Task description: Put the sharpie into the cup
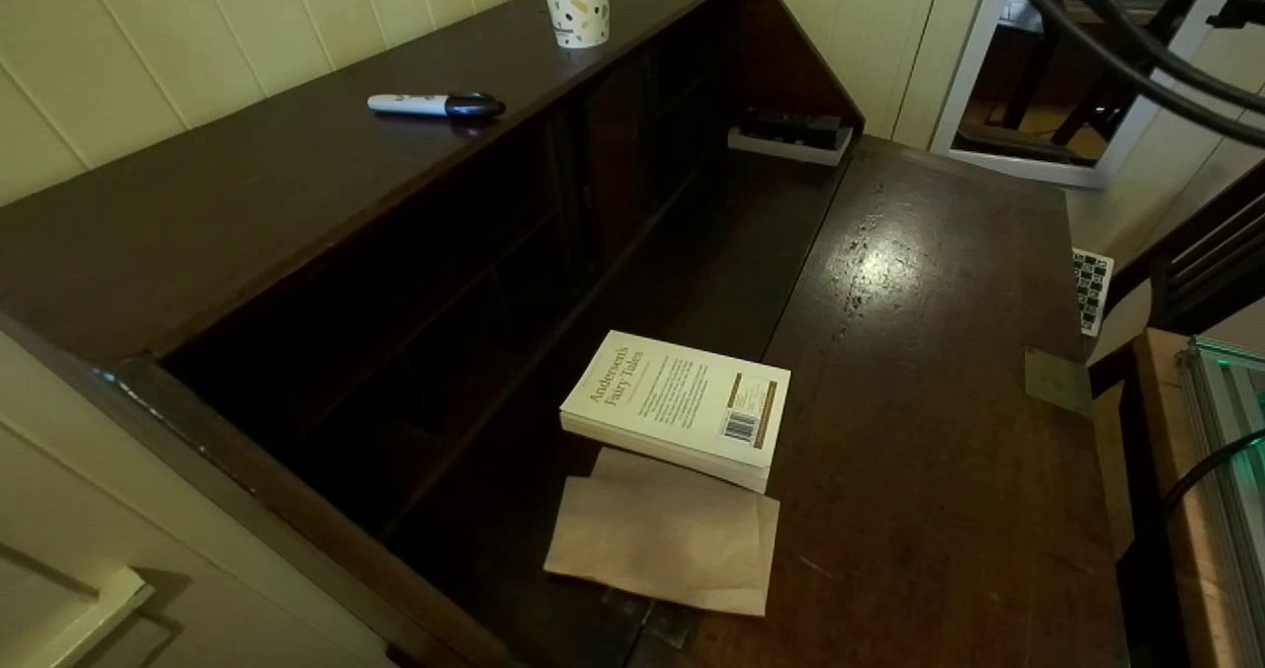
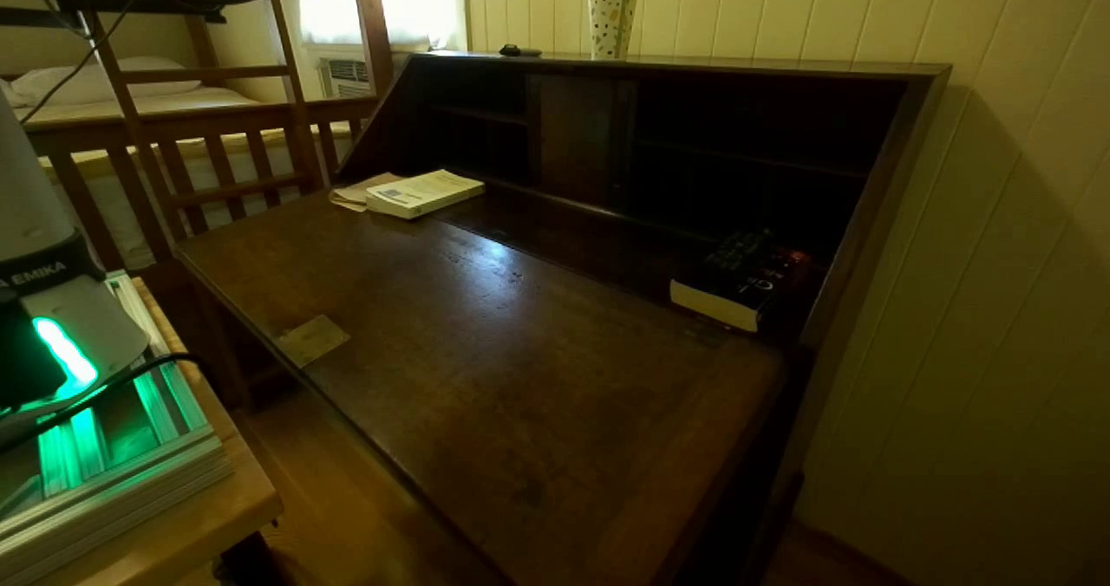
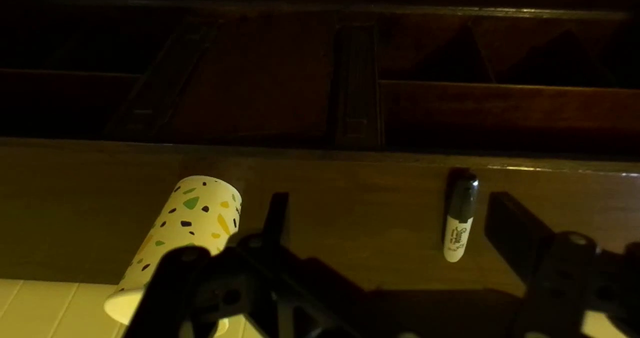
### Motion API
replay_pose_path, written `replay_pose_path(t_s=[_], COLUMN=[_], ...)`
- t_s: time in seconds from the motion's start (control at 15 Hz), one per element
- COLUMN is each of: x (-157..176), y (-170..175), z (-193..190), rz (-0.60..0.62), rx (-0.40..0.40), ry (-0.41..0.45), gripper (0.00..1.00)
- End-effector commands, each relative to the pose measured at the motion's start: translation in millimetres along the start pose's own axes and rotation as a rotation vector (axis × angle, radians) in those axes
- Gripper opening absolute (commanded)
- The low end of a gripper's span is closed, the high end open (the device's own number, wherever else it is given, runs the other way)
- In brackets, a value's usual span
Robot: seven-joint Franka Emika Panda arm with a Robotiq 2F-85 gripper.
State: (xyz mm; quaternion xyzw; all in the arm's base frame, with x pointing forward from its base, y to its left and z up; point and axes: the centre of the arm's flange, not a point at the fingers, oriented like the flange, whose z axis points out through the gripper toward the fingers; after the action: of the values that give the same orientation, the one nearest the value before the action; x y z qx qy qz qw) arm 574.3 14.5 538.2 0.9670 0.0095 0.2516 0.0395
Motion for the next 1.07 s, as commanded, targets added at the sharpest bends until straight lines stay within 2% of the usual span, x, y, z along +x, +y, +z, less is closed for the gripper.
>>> replay_pose_path(t_s=[0.0, 0.47, 0.73, 1.0], x=[37.6, 83.9, 102.6, 119.3], y=[-6.8, -24.1, -41.0, -50.9], z=[16.3, 36.2, 57.9, 85.0], rz=[0.061, 0.063, 0.064, 0.058], rx=[0.026, 0.083, 0.125, 0.129], ry=[0.023, 0.05, 0.047, 0.045], gripper=[1.0, 1.0, 1.0, 1.0])
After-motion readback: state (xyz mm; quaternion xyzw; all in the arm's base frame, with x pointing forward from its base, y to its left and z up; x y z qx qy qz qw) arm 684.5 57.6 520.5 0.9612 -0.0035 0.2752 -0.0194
